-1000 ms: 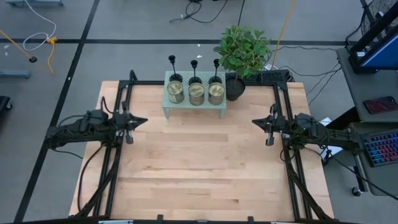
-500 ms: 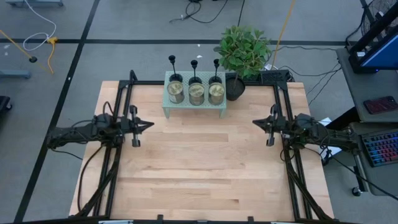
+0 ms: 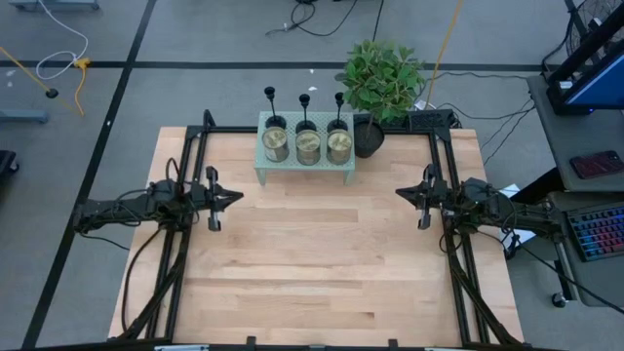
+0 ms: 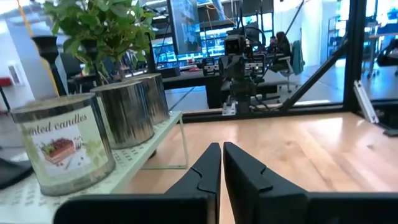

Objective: Pick & Place candle stick holders
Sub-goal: Return to Home Position

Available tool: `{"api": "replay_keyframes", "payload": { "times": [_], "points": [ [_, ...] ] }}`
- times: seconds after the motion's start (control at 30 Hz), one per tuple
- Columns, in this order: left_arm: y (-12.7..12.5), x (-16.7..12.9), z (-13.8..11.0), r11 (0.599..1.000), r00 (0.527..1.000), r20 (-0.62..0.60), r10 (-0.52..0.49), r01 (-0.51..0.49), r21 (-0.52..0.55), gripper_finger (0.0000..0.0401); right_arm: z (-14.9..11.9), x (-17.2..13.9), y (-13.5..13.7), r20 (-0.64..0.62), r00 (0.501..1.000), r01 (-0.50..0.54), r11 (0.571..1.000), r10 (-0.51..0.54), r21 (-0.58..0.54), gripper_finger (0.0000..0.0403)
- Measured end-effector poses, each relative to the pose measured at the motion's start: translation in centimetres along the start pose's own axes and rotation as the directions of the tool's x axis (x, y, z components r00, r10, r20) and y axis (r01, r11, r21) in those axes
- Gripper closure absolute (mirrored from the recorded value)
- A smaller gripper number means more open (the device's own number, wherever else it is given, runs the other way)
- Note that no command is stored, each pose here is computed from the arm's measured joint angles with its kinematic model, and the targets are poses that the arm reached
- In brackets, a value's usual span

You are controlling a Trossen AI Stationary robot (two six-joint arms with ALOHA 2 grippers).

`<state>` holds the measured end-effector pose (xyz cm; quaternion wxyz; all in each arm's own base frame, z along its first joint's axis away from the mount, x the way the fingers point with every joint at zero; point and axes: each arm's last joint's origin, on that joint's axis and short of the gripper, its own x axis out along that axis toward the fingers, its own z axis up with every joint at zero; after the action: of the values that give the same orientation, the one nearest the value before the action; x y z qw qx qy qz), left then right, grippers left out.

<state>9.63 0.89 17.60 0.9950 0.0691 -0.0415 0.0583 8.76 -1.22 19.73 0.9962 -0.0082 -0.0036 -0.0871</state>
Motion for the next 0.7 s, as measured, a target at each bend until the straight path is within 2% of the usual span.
{"api": "replay_keyframes", "payload": {
  "times": [0.13,0.43,0.53,0.7],
  "points": [
    [0.0,0.0,0.0,0.999,1.000,-0.001,0.000,0.000,-0.040,0.0375,0.0,0.0,0.0,0.000,1.000,0.000,1.000,0.000,0.009,0.0403],
    [0.0,0.0,0.0,0.999,1.000,-0.001,0.000,0.000,-0.040,0.0375,-2.0,0.8,0.1,0.058,0.998,-0.002,1.000,0.001,0.018,0.0403],
    [0.0,0.0,0.0,0.999,1.000,-0.002,0.000,0.000,-0.038,0.0375,-1.8,0.8,0.1,0.093,0.996,-0.001,1.000,0.000,0.004,0.0403],
    [0.0,0.0,0.0,0.999,1.000,-0.003,0.001,-0.001,-0.037,0.0375,-2.1,0.8,0.1,0.072,0.997,-0.004,0.999,0.001,0.042,0.0403]
  ]
}}
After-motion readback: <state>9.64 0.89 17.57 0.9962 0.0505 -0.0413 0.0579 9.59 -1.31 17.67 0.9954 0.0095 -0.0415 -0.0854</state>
